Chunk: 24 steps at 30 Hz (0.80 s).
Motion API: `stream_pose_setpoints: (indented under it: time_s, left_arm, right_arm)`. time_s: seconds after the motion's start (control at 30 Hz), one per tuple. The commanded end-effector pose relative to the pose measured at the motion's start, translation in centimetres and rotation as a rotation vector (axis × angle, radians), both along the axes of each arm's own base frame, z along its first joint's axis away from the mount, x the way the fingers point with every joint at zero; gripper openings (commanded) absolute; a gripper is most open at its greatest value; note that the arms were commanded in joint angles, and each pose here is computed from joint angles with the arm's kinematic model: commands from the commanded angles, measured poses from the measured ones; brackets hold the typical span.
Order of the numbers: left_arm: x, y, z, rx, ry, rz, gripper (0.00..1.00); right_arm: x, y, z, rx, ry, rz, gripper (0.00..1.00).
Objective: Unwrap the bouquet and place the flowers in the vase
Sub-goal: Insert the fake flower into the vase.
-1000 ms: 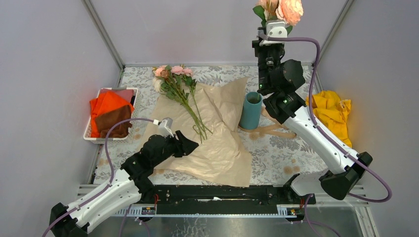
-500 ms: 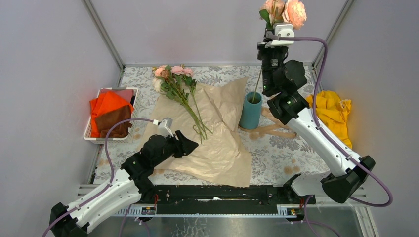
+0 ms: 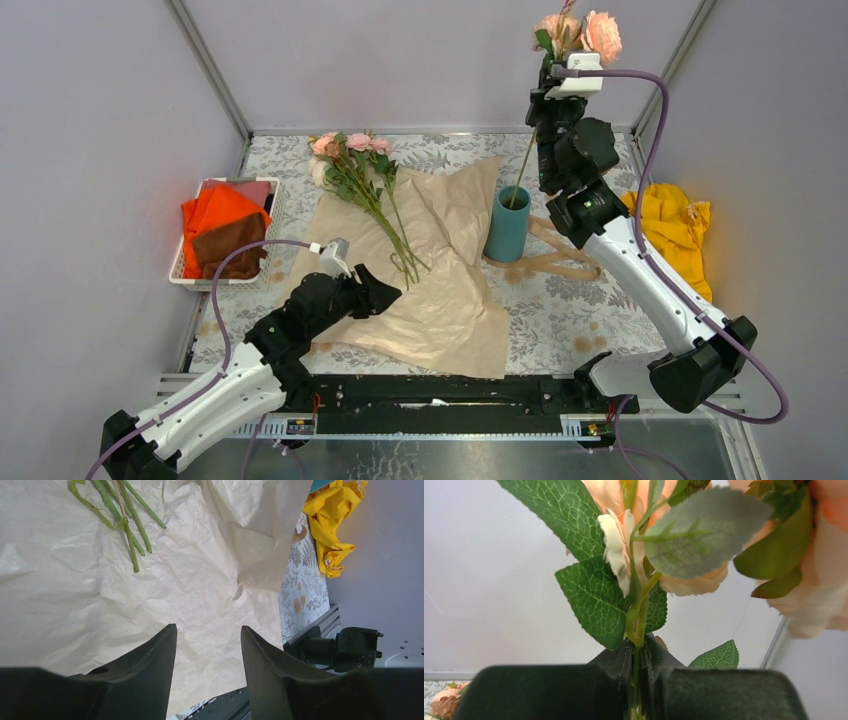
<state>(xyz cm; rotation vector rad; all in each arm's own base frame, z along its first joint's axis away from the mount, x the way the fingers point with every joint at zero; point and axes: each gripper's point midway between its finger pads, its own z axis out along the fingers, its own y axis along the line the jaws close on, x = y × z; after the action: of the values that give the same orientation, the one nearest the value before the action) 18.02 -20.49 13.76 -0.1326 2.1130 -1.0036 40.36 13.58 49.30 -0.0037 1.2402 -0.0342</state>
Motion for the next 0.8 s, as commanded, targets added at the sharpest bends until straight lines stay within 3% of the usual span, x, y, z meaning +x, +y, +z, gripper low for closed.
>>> stream_pose_setpoints:
  time_s: [0.0, 0.77]
  left_arm:
    - [0.3, 0.1, 0.1, -0.007, -0.013, 0.016, 0.57]
    - [0.3, 0.1, 0.1, -0.010, -0.016, 0.015, 0.57]
  right_arm:
    - [0.1, 0.0, -0.1, 0.049, -0.017, 0.042, 0.00]
    - [0.6, 1.0, -6.6, 0.072, 0.114, 0.126, 0.00]
